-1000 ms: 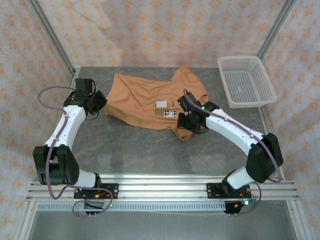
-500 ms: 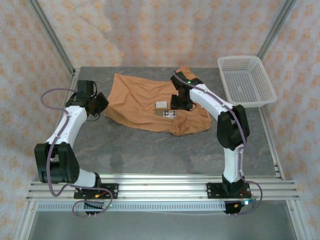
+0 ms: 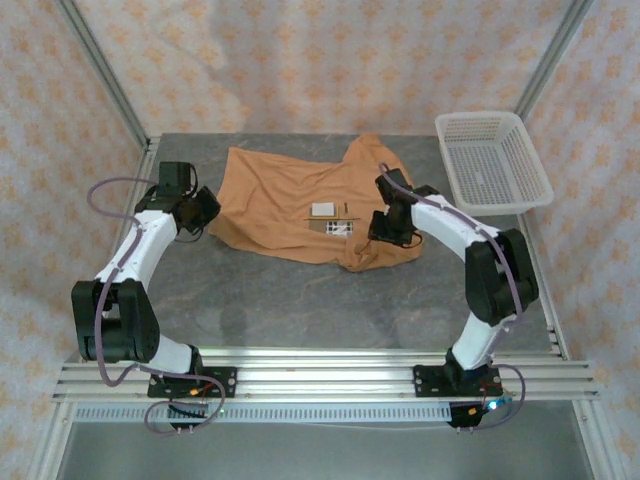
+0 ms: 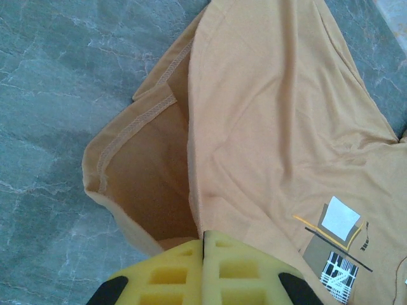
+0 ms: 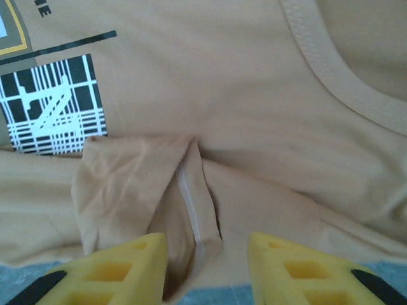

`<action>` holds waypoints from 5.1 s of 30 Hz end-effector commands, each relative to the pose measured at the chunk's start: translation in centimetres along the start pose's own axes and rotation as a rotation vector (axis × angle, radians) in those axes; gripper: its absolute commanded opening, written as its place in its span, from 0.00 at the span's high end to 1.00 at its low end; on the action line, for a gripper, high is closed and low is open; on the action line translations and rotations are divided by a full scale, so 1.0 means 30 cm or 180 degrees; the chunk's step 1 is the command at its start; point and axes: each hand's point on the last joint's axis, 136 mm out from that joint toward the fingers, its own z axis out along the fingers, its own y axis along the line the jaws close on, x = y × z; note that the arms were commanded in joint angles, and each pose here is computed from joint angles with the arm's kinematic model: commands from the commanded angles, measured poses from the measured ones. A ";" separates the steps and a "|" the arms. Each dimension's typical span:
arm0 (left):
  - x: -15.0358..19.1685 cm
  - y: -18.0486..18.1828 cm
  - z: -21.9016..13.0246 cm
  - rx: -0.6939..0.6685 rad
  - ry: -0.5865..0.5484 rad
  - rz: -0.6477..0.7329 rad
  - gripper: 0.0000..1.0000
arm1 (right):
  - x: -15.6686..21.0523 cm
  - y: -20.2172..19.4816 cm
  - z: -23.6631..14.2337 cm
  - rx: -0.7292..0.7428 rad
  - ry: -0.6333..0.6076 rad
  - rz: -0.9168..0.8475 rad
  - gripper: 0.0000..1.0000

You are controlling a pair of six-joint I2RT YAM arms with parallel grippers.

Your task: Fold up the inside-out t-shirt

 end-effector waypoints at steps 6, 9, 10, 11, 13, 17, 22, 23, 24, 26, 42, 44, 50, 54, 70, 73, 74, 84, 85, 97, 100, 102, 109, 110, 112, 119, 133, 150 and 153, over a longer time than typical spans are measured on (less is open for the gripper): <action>0.017 0.005 0.012 -0.0009 0.0019 0.0014 1.00 | -0.075 0.041 0.106 -0.0183 0.0045 0.0120 0.59; 0.017 0.005 0.010 -0.0010 0.0017 0.0022 1.00 | -0.084 0.059 0.122 -0.0235 0.0076 0.0130 0.59; 0.019 0.006 0.012 -0.0016 0.0023 0.0023 1.00 | -0.089 0.064 0.123 -0.0252 0.0076 0.0134 0.59; 0.019 0.006 0.012 -0.0016 0.0025 0.0024 1.00 | -0.093 0.070 0.122 -0.0274 0.0078 0.0142 0.60; 0.021 0.008 0.014 -0.0026 0.0035 0.0032 1.00 | -0.104 0.085 0.111 -0.0330 0.0055 0.0146 0.60; 0.023 0.009 0.017 -0.0033 0.0039 0.0038 1.00 | -0.115 0.095 0.115 -0.0339 0.0063 0.0126 0.62; 0.022 0.012 0.010 -0.0057 0.0038 0.0066 1.00 | -0.113 0.093 0.149 -0.0297 0.0153 0.0100 0.64; 0.019 0.012 0.007 -0.0059 0.0030 0.0069 1.00 | -0.111 0.090 0.154 -0.0280 0.0169 0.0097 0.63; 0.019 0.011 0.006 -0.0060 0.0032 0.0074 1.00 | -0.113 0.090 0.153 -0.0276 0.0163 0.0090 0.63; 0.018 0.009 0.003 -0.0061 0.0027 0.0085 1.00 | -0.111 0.086 0.154 -0.0253 0.0175 0.0070 0.62; 0.017 0.009 0.000 -0.0065 0.0021 0.0087 1.00 | -0.096 0.067 0.181 -0.0169 0.0251 0.0014 0.65; 0.016 0.009 -0.004 -0.0067 0.0012 0.0088 1.00 | -0.100 0.069 0.176 -0.0174 0.0232 0.0021 0.76; -0.006 -0.012 -0.043 -0.0038 -0.0054 0.0095 1.00 | -0.157 0.072 0.029 -0.0091 -0.0070 -0.0052 1.00; -0.070 -0.063 -0.123 0.0024 -0.0243 0.0103 1.00 | -0.263 0.078 -0.219 0.0010 -0.0639 -0.0111 1.00; -0.430 -0.366 -1.019 0.1215 -0.2129 -0.0278 1.00 | -0.292 0.044 -1.582 -0.0863 -0.3400 0.0152 1.00; -0.393 -0.384 -1.167 0.1495 -0.2333 -0.0289 1.00 | -0.204 0.013 -1.723 -0.1031 -0.3690 0.0153 1.00; -0.380 -0.389 -1.209 0.1580 -0.2385 -0.0276 1.00 | -0.176 0.004 -1.759 -0.1084 -0.3765 0.0150 1.00; -0.256 -0.488 -1.404 0.2285 -0.2185 -0.0048 1.00 | -0.007 -0.054 -1.951 -0.1341 -0.4150 0.0106 1.00; -0.255 -0.492 -1.406 0.2303 -0.2171 -0.0040 1.00 | 0.000 -0.057 -1.962 -0.1349 -0.4175 0.0103 1.00; -0.198 -0.523 -0.790 0.1650 -0.1110 0.0123 1.00 | -0.209 -0.044 -1.593 -0.0586 -0.3560 0.0070 1.00; -0.103 -0.472 -0.460 0.1203 -0.0688 0.0172 1.00 | -0.284 -0.066 -1.355 -0.0160 -0.3187 0.0055 1.00; -0.044 -0.391 -0.236 0.0823 -0.0456 0.0162 1.00 | -0.324 -0.108 -1.153 0.0209 -0.2902 0.0085 1.00; -0.006 -0.189 0.169 -0.0101 -0.0249 0.0288 1.00 | -0.344 -0.304 -0.633 0.0939 -0.2198 0.0392 1.00; -0.008 -0.181 0.205 -0.0175 -0.0218 0.0315 1.00 | -0.343 -0.323 -0.590 0.0989 -0.2142 0.0430 1.00; -0.007 -0.165 0.271 -0.0286 -0.0123 0.0349 1.00 | -0.342 -0.340 -0.527 0.1038 -0.2029 0.0453 1.00; 0.010 -0.190 0.314 -0.0139 0.0205 0.0412 0.65 | -0.338 -0.316 -0.447 0.0910 -0.1833 0.0392 1.00; 0.274 -0.070 0.246 0.0333 0.0897 0.0295 0.69 | -0.315 -0.287 -0.421 0.0706 -0.1710 0.0414 1.00; 0.353 0.049 0.293 0.0010 0.1063 0.0332 0.64 | -0.325 -0.290 -0.453 0.0748 -0.1778 0.0392 1.00; 0.351 0.062 0.287 -0.0047 0.1039 0.0357 0.60 | -0.328 -0.288 -0.459 0.0743 -0.1788 0.0391 1.00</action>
